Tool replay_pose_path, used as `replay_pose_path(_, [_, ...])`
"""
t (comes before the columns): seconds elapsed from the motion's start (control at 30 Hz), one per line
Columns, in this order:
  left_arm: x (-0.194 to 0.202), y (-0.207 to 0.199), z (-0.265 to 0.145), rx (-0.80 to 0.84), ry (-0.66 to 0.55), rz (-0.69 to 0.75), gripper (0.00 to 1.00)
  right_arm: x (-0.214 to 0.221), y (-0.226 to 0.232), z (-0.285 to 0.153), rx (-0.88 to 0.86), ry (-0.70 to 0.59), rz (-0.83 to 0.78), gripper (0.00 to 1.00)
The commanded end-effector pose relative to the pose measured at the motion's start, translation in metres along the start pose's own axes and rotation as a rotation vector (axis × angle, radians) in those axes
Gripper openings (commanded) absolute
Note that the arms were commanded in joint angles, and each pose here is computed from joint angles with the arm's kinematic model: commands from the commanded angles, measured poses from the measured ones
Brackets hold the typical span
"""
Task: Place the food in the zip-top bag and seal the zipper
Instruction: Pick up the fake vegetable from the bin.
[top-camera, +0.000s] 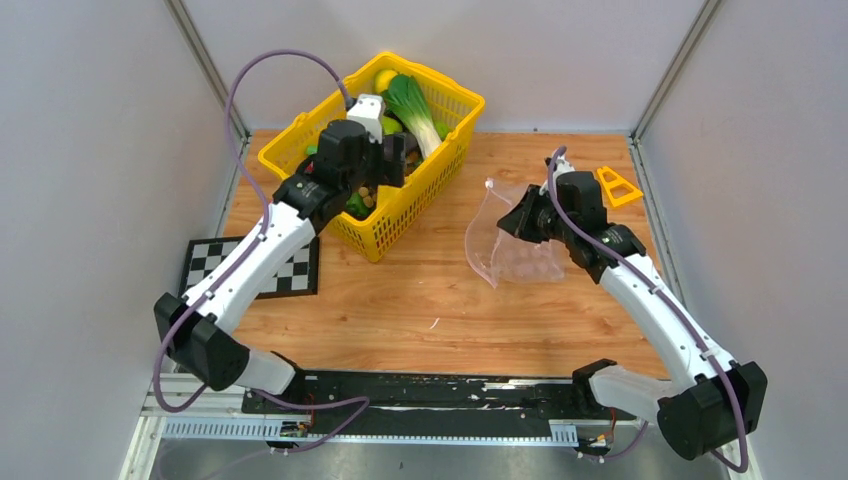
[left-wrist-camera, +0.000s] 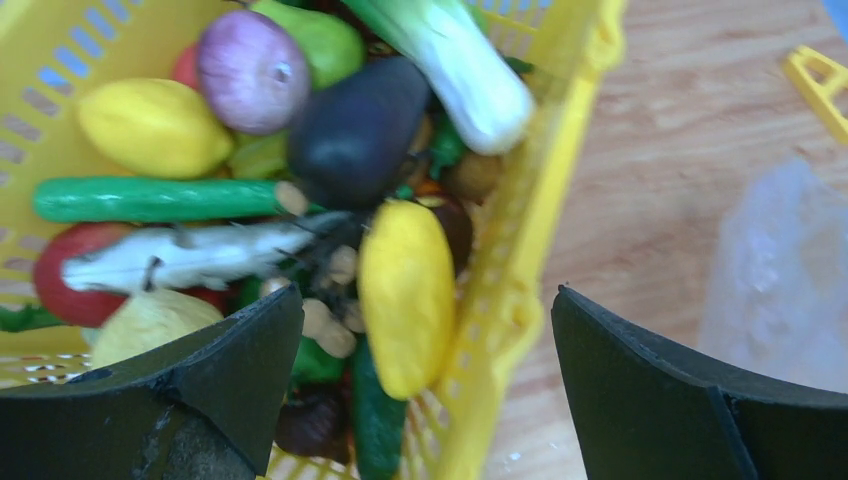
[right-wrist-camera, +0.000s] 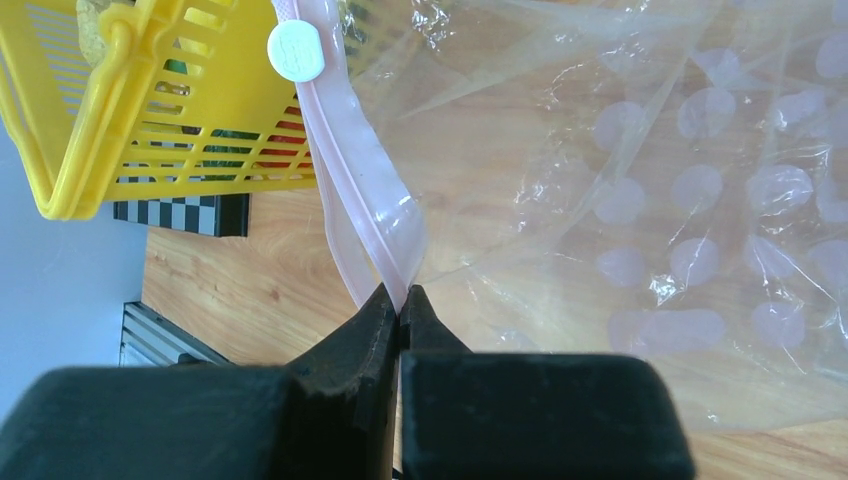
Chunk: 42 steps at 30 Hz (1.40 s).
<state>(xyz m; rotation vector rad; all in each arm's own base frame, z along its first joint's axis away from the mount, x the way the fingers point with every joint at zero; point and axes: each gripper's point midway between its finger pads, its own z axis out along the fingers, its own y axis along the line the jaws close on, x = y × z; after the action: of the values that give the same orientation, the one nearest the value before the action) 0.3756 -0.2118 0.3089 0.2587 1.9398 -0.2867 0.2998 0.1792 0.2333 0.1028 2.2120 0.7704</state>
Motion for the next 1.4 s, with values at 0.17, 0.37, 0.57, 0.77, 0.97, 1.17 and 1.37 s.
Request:
replay_pose_path(0.17, [-0.035, 0.049, 0.057, -0.054, -0.009, 0.0, 1.0, -0.002, 0.011, -0.012, -0.069, -0.036, -0.033, 0.0])
replay_pose_path(0.37, [-0.033, 0.053, 0.094, -0.024, 0.026, 0.024, 1.0, 0.003, 0.008, -0.013, -0.068, -0.028, -0.034, 0.0])
replay_pose_path(0.57, [-0.032, 0.048, 0.127, 0.032, 0.02, 0.004, 1.0, 0.001, 0.009, -0.014, -0.068, -0.027, -0.053, 0.0])
replay_pose_path(0.77, [-0.072, 0.044, 0.159, 0.012, -0.113, -0.166, 1.0, 0.0, 0.009, -0.012, -0.062, -0.024, -0.059, 0.0])
replay_pose_path(0.97, [-0.07, 0.059, 0.204, -0.081, -0.166, -0.288, 1.0, 0.001, 0.008, -0.009, -0.061, -0.016, -0.059, 0.0])
replay_pose_path(1.17, [-0.054, 0.076, 0.234, -0.159, -0.17, -0.358, 0.97, -0.003, 0.011, -0.009, -0.07, -0.018, -0.064, 0.0])
replay_pose_path(1.37, [-0.054, 0.074, 0.254, -0.124, -0.203, -0.399, 0.89, -0.003, 0.011, -0.006, -0.069, -0.008, -0.073, 0.0])
